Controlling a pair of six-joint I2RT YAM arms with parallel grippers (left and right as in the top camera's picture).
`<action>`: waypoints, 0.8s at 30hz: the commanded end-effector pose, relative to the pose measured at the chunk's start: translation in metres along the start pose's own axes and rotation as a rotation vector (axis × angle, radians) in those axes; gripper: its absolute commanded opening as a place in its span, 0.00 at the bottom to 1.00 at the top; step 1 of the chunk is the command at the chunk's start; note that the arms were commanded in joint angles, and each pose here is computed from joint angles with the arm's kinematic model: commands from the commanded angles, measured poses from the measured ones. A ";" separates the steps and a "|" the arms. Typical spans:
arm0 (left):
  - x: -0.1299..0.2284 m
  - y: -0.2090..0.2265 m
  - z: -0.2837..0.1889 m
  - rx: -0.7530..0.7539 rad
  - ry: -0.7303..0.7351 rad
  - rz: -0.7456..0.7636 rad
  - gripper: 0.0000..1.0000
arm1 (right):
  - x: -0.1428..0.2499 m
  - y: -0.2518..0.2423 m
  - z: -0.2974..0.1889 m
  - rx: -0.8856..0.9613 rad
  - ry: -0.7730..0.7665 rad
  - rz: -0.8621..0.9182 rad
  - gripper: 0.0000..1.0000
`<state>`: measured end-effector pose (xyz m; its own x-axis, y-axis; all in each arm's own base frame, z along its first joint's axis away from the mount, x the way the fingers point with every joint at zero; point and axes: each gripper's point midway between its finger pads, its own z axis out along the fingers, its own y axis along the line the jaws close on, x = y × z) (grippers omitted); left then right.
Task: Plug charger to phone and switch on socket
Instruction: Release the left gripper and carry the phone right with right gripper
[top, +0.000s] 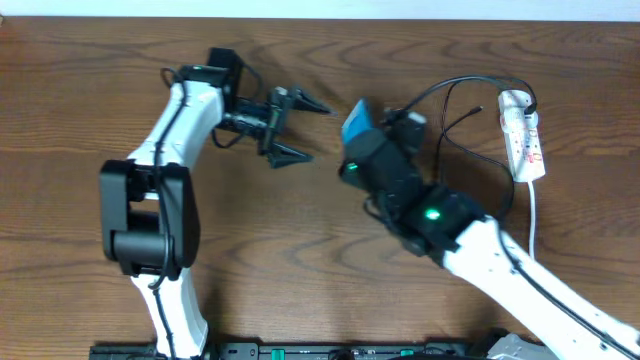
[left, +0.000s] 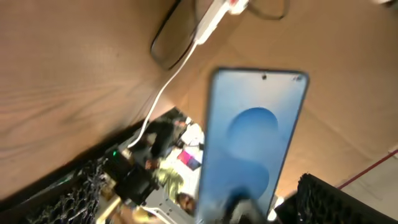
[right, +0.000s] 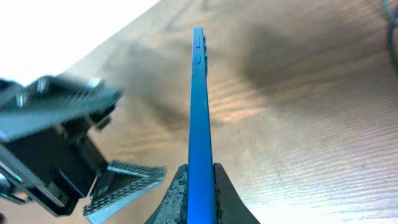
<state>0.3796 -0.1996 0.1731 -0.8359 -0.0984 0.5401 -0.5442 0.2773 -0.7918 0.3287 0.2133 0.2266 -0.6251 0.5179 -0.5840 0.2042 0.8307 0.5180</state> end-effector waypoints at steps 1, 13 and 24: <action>0.031 -0.047 -0.053 0.064 -0.127 0.236 1.00 | -0.025 -0.001 -0.021 -0.087 0.049 0.069 0.01; 0.244 -0.023 -0.175 -0.410 -0.953 0.747 0.99 | -0.015 -0.023 0.011 -0.505 0.257 0.133 0.01; 0.267 0.062 -0.165 -0.400 -1.120 0.678 0.99 | -0.003 -0.035 0.011 -0.777 0.149 0.269 0.01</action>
<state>0.1200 -0.0609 0.3514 -0.6276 -0.4161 -0.6580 0.0087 0.8414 -0.5404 0.3365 0.1812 0.1959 -0.7112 0.6099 -0.3497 -0.1749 0.3284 0.9282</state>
